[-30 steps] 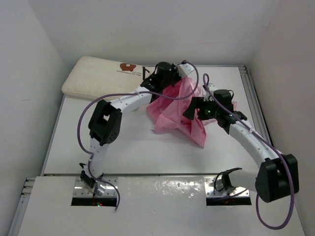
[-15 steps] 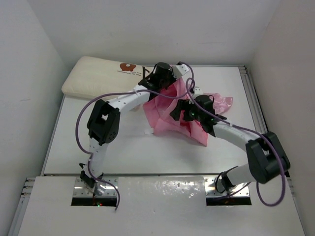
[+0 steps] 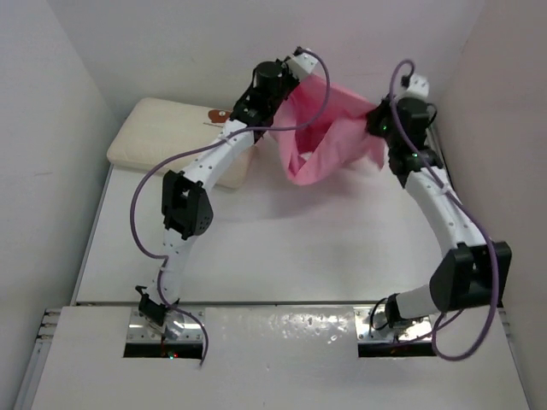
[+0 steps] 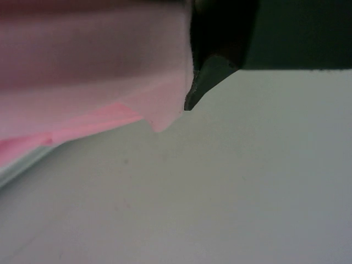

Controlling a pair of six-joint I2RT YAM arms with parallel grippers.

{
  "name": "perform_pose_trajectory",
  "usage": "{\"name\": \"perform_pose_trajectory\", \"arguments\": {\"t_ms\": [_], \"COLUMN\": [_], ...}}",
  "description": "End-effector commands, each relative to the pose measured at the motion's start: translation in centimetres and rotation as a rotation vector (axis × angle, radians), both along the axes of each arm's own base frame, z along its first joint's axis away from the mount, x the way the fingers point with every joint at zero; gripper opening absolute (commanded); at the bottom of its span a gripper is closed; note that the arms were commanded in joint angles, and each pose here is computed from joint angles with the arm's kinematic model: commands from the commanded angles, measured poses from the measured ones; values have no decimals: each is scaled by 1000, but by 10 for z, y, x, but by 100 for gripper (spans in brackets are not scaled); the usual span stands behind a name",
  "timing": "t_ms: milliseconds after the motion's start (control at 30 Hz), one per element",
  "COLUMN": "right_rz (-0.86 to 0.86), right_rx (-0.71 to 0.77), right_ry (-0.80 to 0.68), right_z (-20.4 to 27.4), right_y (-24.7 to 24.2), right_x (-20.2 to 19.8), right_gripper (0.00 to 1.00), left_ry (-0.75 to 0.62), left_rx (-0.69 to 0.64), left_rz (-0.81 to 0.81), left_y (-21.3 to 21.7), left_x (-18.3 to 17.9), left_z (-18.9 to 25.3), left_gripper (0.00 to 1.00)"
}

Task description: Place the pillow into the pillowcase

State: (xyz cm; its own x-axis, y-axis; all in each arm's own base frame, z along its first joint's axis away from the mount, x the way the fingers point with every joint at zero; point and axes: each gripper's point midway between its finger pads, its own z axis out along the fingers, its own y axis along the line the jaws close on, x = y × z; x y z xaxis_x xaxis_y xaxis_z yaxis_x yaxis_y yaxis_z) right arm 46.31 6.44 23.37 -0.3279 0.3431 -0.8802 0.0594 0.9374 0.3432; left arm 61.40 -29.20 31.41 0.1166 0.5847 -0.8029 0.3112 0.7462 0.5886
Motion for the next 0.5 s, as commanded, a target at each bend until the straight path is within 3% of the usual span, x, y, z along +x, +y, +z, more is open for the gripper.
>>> {"name": "perform_pose_trajectory", "arguments": {"t_ms": [0, 33, 133, 267, 400, 467], "right_rz": [-155, -144, -47, 61, 62, 62], "right_rx": [-203, -232, -276, -339, -351, -310], "right_ry": [-126, -173, -222, -128, 39, 133], "right_z": [95, 116, 126, 66, -14, -58], "right_y": [-51, -51, -25, 2, 8, 11], "right_x": [-19, -30, -53, -81, -108, -124], "right_gripper": [0, 0, 0, 0, 0, 0], "left_ry": [-309, -344, -305, -183, -6, 110], "left_rx": [-202, -212, -176, -130, 64, 181], "left_rz": [74, 43, -35, -97, -184, -236], "left_y": [56, 54, 27, 8, -5, -6], "left_x": [-4, -19, -28, -24, -24, -34], "left_z": [142, 162, 146, 94, 1, -63], "left_gripper": [0, 0, 0, 0, 6, 17]}}
